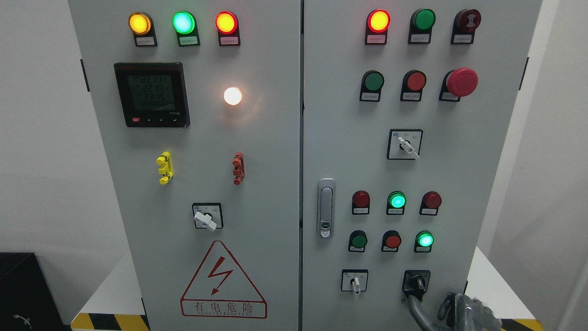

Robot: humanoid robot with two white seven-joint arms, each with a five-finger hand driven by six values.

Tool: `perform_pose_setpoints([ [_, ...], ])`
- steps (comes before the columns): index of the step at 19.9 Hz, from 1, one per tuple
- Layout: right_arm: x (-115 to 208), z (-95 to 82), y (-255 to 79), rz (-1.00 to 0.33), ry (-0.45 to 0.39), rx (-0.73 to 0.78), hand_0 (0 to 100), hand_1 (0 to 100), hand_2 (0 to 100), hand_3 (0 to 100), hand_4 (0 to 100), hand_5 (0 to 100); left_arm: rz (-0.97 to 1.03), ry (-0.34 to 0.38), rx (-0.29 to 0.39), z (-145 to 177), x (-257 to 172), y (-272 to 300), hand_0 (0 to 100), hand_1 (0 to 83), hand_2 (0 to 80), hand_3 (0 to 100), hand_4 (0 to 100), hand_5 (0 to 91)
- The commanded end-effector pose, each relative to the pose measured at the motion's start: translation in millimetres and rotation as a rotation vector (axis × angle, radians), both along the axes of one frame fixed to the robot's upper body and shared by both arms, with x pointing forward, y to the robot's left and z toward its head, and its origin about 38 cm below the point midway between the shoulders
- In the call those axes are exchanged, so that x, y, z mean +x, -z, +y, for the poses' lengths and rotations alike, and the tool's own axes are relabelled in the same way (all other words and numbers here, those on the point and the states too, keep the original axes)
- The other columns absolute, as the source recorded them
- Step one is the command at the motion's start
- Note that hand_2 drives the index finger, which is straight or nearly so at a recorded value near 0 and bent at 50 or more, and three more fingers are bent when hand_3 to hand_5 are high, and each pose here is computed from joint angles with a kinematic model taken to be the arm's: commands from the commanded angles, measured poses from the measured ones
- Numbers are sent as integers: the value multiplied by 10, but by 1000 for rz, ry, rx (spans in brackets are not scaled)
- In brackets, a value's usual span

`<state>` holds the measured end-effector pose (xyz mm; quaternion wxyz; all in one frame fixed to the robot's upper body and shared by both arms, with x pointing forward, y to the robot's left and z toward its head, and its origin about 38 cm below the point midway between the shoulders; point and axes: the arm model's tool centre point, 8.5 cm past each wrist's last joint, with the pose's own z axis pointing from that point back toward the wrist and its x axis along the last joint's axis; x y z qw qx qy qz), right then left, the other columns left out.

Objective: Flip black knob to close circuit
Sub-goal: 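Raise the right hand up toward the black rotary knob, then twist the black rotary knob with the right hand fingers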

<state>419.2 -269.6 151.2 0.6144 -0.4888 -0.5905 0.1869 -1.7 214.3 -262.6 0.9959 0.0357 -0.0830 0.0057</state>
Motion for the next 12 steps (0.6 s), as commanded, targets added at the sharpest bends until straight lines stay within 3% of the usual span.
perform_pose_setpoints([
  [1,14,-71,45,13,22,7,0,160,805,952,780,819,20,43,-3,-9,-70,-3,120,556,0,0,0,0],
  [12,4,-132,39,11,38,-2,0,163,804,952,782,817,20,43,-3,-9,-70,-3,120,556,0,0,0,0],
])
